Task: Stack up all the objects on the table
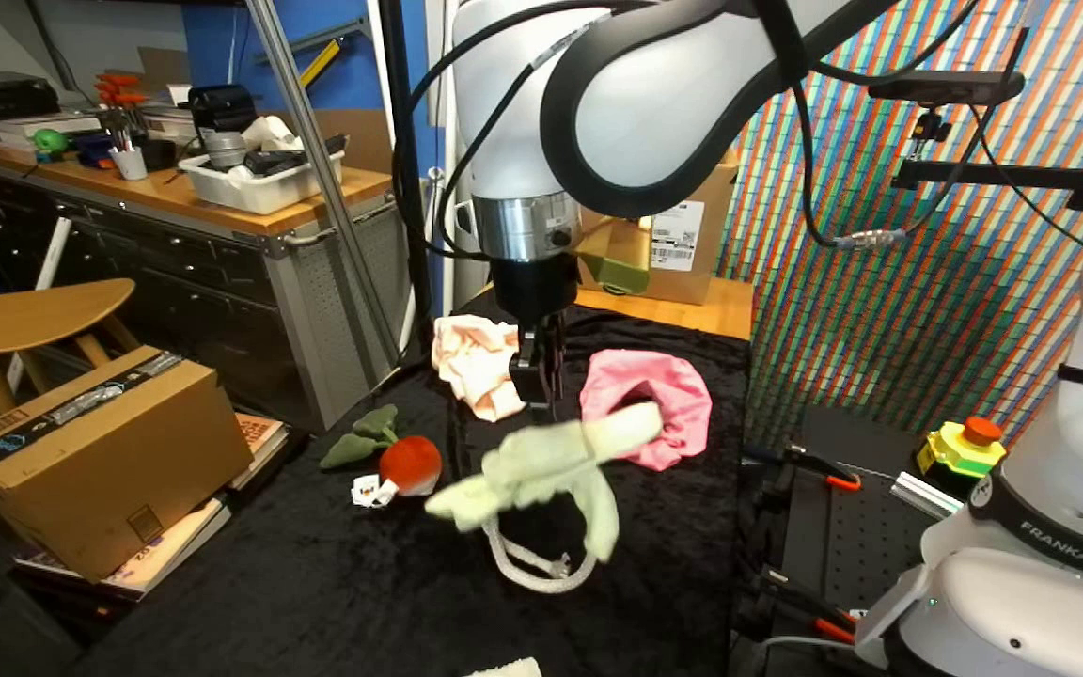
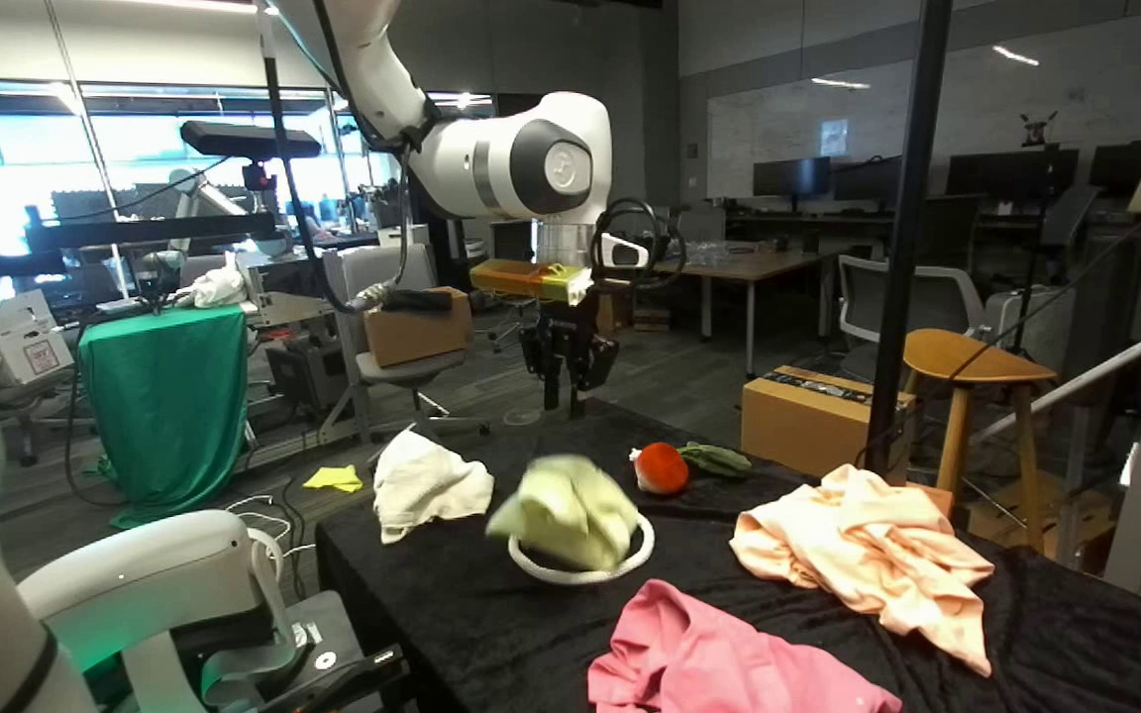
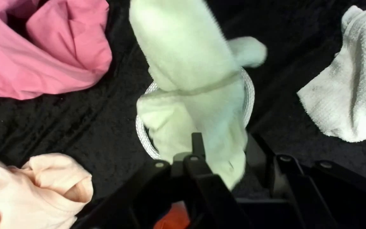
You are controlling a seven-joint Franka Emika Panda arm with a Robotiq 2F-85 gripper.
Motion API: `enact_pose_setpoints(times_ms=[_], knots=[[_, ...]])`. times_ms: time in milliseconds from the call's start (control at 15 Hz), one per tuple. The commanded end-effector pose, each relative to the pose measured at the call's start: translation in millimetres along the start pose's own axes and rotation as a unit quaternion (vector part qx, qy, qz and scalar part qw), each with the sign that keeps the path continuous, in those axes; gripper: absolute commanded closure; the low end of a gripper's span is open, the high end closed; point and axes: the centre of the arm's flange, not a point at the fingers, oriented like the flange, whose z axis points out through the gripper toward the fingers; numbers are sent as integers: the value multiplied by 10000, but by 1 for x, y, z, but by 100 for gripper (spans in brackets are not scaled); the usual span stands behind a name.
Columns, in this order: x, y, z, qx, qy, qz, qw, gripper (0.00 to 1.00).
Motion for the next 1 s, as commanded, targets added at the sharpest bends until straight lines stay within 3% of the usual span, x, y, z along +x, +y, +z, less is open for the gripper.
enact_pose_setpoints(times_ms=[0, 267, 933], knots=[[-13, 14, -1, -14, 464, 174, 9988, 29], [8, 45, -1, 31, 883, 662, 9939, 1], [85, 143, 1, 12, 681, 1084, 9918, 0]])
